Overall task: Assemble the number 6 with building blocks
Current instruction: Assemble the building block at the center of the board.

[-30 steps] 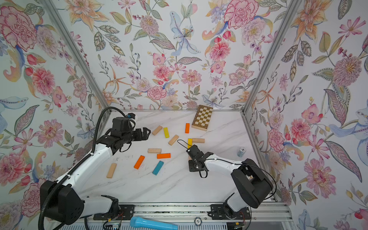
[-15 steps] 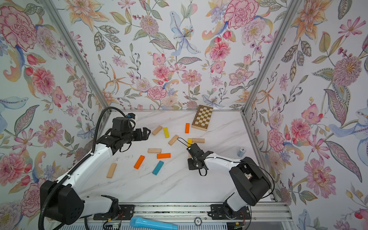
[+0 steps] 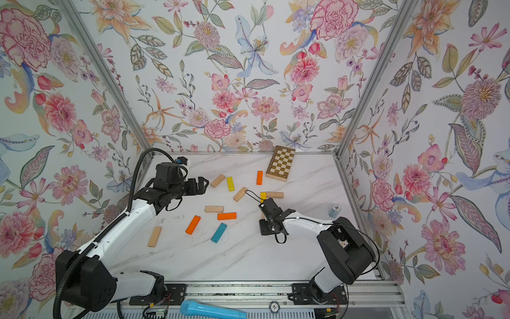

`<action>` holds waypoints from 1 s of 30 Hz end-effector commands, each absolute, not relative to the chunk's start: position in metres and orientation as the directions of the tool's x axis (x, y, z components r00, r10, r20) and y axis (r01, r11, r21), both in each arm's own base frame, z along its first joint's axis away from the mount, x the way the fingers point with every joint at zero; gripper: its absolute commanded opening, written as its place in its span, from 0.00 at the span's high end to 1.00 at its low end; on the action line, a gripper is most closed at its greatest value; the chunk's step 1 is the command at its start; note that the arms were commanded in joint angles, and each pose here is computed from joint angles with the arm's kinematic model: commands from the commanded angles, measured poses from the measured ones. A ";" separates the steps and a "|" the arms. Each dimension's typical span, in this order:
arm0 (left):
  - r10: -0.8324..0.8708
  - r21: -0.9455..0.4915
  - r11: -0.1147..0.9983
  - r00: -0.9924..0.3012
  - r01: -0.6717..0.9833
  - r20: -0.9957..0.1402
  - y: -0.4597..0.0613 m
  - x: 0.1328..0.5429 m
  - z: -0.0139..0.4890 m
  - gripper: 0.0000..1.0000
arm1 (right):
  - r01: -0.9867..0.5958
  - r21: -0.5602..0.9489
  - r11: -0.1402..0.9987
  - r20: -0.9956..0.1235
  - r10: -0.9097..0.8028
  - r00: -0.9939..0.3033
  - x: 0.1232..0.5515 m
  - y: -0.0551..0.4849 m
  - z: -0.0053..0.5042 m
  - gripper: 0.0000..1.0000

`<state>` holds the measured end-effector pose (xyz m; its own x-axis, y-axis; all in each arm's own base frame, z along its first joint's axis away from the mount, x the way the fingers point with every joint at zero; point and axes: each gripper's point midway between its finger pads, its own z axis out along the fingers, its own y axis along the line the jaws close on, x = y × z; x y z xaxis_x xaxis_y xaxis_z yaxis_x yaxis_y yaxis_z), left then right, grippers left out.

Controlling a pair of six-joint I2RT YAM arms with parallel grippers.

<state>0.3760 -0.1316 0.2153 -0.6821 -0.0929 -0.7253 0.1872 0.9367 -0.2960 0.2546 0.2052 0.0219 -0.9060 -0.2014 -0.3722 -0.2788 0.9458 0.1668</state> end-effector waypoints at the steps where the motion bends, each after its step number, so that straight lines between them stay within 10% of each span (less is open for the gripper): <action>1: -0.081 -0.286 0.939 -0.685 0.192 -0.725 -0.129 0.378 0.211 0.01 | -0.321 0.203 0.925 -0.407 -0.219 -0.887 0.244 0.203 0.037 0.71; 9: -0.072 -0.299 0.931 -0.697 0.210 -0.714 -0.135 0.376 0.205 0.09 | -0.096 0.354 0.930 -0.459 0.083 -0.884 0.288 0.169 0.072 0.71; 20: 0.017 -0.425 0.847 -0.815 0.319 -0.579 -0.249 0.351 0.167 0.70 | 0.076 0.609 0.789 -0.304 0.321 -0.897 0.325 0.177 0.064 0.75; 30: 0.100 -0.535 0.780 -0.910 0.323 -0.403 -0.335 0.341 0.093 0.92 | 0.175 0.632 0.755 -0.214 0.388 -0.897 0.323 0.168 0.048 0.78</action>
<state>0.3363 -0.3154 0.0910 -0.8943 0.1219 -0.4305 0.3368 0.8168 -0.4683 0.3240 0.1641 0.0513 -0.8956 0.3650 -0.2544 0.1479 0.7835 0.6035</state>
